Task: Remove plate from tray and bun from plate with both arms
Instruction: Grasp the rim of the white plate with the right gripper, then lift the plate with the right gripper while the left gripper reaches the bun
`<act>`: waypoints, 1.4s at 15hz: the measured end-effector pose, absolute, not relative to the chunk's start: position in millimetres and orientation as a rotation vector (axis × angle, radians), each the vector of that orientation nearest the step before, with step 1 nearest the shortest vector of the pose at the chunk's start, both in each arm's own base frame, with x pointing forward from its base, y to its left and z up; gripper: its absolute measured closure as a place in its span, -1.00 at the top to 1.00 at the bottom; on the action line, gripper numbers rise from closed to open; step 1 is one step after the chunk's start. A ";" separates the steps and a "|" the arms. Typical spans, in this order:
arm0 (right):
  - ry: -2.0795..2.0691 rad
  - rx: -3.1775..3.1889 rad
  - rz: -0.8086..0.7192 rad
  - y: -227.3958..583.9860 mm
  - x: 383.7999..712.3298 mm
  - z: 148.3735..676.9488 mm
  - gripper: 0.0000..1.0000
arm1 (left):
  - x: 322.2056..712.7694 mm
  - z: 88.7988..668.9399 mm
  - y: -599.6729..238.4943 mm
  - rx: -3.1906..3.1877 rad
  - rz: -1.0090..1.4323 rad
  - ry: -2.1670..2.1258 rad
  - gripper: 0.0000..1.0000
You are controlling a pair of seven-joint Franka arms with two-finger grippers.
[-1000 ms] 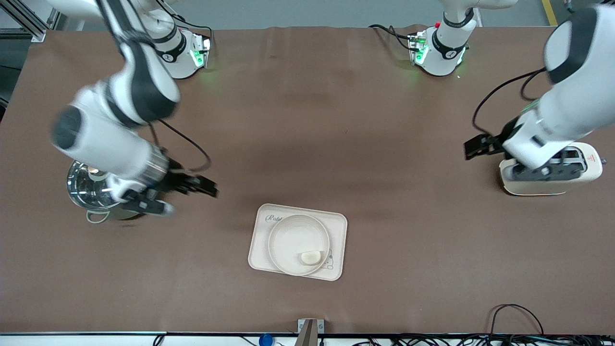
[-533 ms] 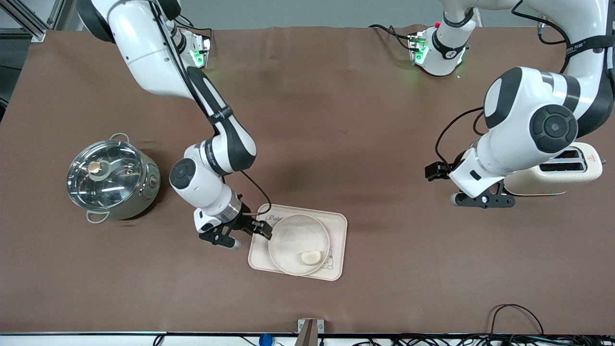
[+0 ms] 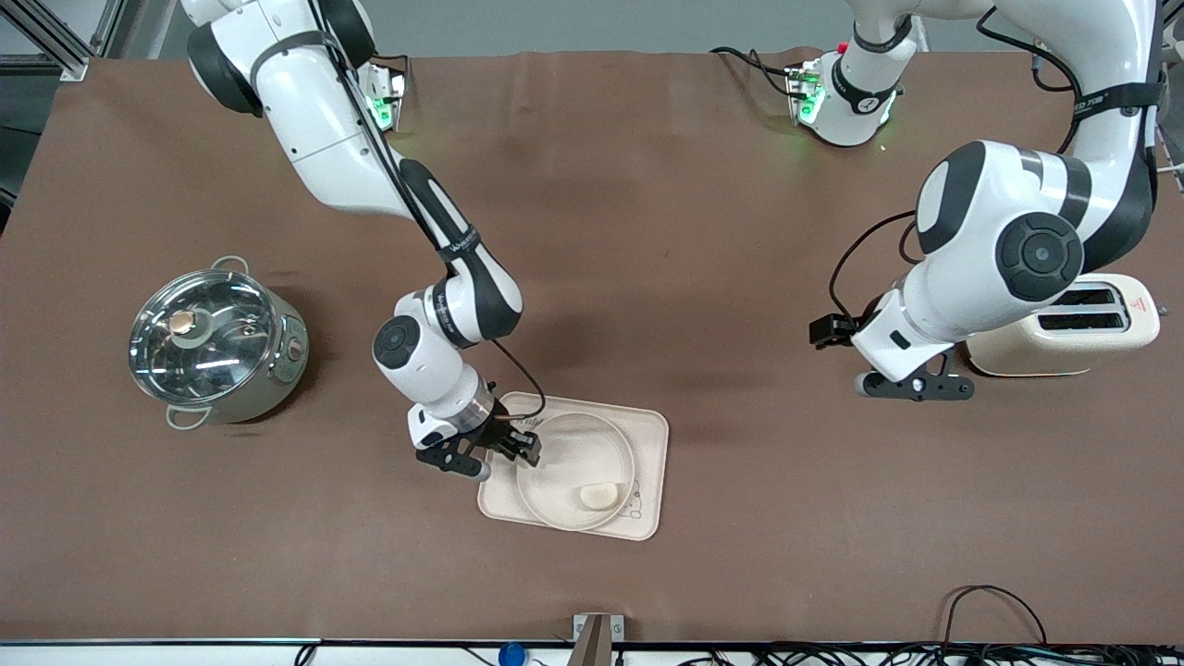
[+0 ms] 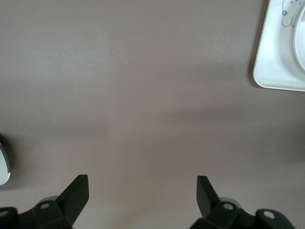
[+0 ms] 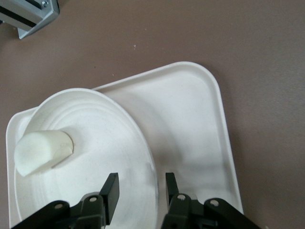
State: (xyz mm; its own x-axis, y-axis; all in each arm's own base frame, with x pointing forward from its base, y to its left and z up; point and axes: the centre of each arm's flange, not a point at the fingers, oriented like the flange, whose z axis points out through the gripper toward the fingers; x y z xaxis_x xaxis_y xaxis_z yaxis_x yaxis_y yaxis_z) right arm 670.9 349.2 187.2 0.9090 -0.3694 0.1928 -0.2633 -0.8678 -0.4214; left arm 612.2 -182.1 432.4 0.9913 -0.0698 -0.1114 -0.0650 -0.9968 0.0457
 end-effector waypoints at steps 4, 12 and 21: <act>0.469 -2.674 -0.396 353.1 667.3 174.2 -0.76 | 610.5 430.3 -186.9 3.091 -0.181 -0.029 0.99; 0.451 -2.639 -0.300 373.1 656.5 225.2 -0.89 | 570.9 369.2 -274.7 3.070 -0.157 0.196 0.99; 0.374 -2.587 -0.284 459.9 389.0 183.2 -0.89 | 519.5 290.2 -296.4 3.021 -0.081 0.353 0.99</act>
